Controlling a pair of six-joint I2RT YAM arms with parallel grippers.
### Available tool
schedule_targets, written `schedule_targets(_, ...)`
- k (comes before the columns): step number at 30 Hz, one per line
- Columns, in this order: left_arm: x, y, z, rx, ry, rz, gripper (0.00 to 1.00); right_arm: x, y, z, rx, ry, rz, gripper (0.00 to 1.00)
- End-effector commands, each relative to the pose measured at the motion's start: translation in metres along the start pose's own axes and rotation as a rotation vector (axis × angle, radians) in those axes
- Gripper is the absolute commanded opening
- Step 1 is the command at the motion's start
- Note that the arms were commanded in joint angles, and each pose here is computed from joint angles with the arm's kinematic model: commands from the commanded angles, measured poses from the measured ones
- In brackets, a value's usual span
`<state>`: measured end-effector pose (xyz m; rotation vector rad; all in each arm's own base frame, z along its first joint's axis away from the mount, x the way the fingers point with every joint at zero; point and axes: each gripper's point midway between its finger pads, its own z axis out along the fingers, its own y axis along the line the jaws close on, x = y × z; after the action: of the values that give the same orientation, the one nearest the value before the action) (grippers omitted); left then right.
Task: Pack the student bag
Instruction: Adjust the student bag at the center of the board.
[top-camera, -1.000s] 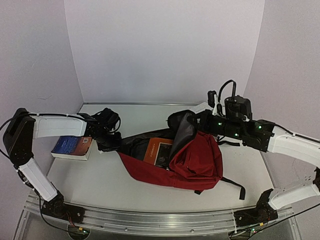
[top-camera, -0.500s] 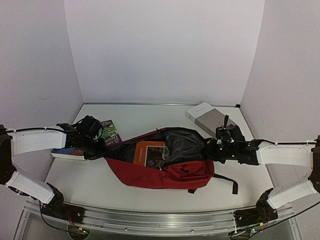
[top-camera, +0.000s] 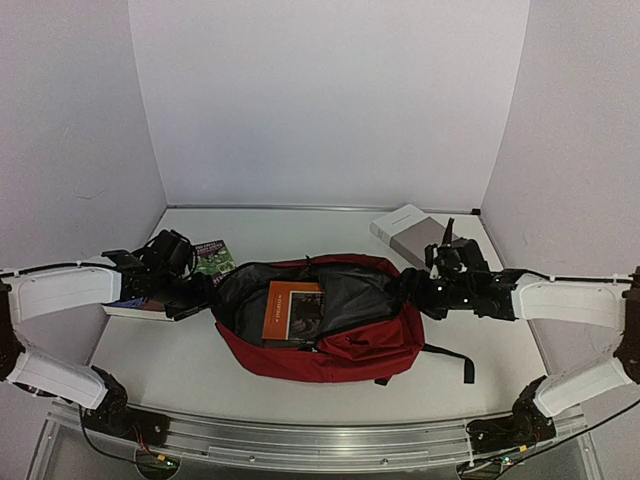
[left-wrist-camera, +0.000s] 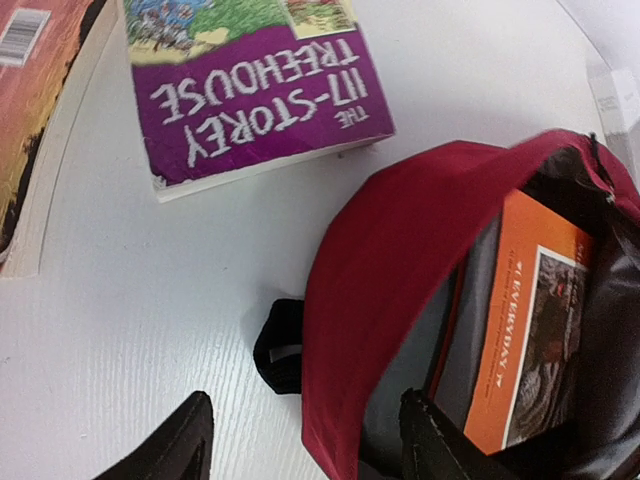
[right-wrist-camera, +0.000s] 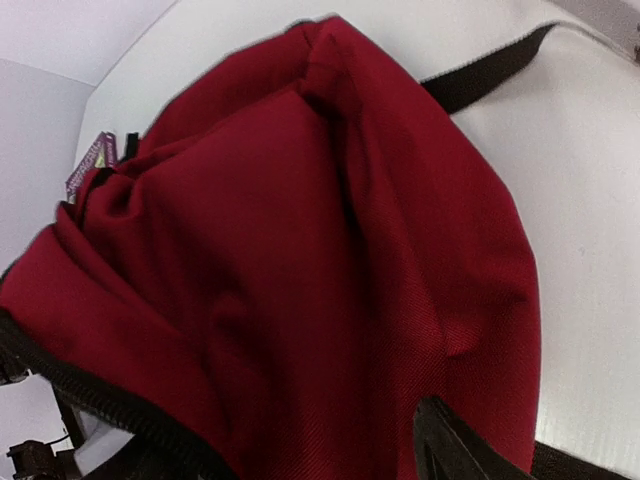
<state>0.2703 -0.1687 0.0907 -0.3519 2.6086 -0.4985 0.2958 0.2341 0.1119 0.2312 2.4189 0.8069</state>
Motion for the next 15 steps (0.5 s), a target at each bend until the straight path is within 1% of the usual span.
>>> schedule_targets(1, -0.015, -0.012, -0.028, 0.069, -0.069, -0.018, 0.72, -0.047, 0.026, -0.055, 0.011, -0.159, -0.062, 0.86)
schedule_targets(3, -0.017, -0.013, -0.038, 0.072, -0.079, -0.020, 0.81, -0.062, 0.028, -0.072, 0.045, -0.206, -0.080, 0.92)
schedule_targets(5, -0.020, -0.013, -0.048, 0.076, -0.093, -0.020, 0.85, -0.076, 0.028, -0.087, 0.074, -0.247, -0.087, 0.97)
schedule_targets(8, -0.025, -0.015, -0.064, 0.086, -0.123, -0.027, 0.92, -0.096, 0.021, -0.099, 0.102, -0.299, -0.079, 0.98)
schedule_targets(11, -0.029, -0.017, -0.077, 0.100, -0.144, -0.034, 0.99, -0.112, 0.007, -0.099, 0.137, -0.319, -0.064, 0.98)
schedule_targets(15, -0.032, -0.023, -0.089, 0.133, -0.157, -0.032, 1.00, -0.133, -0.015, -0.080, 0.157, -0.328, -0.027, 0.98)
